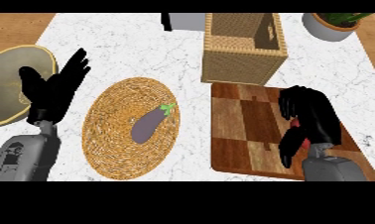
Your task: Pick the bell pepper from the cutting board and place it in the basket
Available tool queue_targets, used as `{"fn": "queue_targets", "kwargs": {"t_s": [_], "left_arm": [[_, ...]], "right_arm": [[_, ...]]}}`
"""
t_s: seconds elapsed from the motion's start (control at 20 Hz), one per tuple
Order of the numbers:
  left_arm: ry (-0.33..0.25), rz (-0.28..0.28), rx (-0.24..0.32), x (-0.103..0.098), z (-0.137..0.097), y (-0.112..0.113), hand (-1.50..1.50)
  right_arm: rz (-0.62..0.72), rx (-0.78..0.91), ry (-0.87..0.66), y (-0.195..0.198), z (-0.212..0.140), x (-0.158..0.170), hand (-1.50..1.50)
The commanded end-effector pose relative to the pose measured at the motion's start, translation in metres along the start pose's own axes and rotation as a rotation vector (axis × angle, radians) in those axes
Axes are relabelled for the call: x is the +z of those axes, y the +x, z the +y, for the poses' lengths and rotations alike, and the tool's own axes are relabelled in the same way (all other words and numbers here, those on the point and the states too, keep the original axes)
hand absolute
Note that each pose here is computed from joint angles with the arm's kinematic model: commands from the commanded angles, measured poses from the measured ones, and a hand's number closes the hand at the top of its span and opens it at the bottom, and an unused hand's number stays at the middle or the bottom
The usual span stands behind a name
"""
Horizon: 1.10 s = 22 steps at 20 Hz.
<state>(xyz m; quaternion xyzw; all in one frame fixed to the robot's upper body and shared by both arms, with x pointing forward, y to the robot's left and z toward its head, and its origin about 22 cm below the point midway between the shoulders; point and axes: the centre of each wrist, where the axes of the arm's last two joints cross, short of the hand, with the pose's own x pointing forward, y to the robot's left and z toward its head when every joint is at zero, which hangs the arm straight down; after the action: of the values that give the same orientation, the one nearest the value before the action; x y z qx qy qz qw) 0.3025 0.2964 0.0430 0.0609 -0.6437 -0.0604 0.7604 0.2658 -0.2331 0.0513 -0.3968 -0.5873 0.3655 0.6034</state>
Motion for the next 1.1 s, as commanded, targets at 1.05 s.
{"fn": "queue_targets", "kwargs": {"t_s": [1.05], "left_arm": [[-0.134, -0.061, -0.044, -0.017, -0.039, 0.024, 0.00]], "right_arm": [[0.570, -0.209, -0.878, 0.178, -0.108, -0.102, 1.50]]}}
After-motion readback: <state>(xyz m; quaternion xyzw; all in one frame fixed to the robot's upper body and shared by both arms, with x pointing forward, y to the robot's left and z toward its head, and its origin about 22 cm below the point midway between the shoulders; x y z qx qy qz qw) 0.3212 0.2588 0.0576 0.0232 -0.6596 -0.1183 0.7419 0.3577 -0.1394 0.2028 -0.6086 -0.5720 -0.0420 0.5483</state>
